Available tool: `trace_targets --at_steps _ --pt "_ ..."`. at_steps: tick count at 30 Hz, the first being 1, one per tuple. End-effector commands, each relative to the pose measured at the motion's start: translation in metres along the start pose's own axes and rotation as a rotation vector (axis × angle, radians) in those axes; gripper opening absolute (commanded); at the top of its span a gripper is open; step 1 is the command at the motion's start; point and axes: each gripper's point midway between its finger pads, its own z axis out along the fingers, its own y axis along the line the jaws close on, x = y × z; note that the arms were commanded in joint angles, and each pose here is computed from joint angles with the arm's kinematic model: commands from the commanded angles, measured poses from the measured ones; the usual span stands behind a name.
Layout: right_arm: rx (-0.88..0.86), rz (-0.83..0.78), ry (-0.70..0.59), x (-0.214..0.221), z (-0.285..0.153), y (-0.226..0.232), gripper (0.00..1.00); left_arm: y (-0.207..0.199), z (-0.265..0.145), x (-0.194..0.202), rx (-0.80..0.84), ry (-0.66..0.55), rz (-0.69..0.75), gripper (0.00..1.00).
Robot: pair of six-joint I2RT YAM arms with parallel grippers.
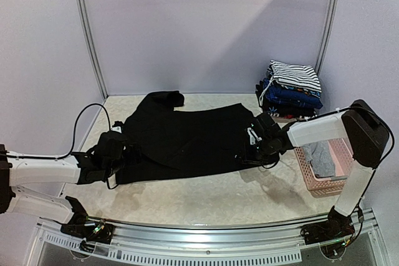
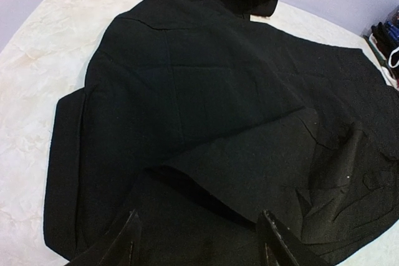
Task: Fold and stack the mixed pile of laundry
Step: Adjust the 1/3-folded shirt at the center of the board.
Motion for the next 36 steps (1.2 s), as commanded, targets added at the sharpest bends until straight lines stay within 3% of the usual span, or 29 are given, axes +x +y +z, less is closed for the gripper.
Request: trace_targets --at_steps 1,11,19,27,36 --pt "0.062 -0.006 -0.009 0.0 -0.005 -0.008 0.47 0.0 0.002 0.0 0.006 -0.007 0.004 0.64" --pt "-0.007 -0.044 0.013 0.003 0.004 0.016 0.41 0.002 0.003 0.003 0.004 -0.001 0.004 0.64" --pt "-0.005 -0.06 0.009 0.001 0.005 0.02 0.28 0.002 0.004 0.005 0.002 0.003 0.002 0.64" --pt "-0.011 -0.064 0.003 -0.002 0.007 0.023 0.0 0.004 0.004 0.006 -0.001 0.001 0.003 0.64" --pt "0.093 -0.104 -0.037 -0.014 -0.014 0.012 0.0 0.006 0.002 0.004 -0.011 -0.009 0.015 0.64"
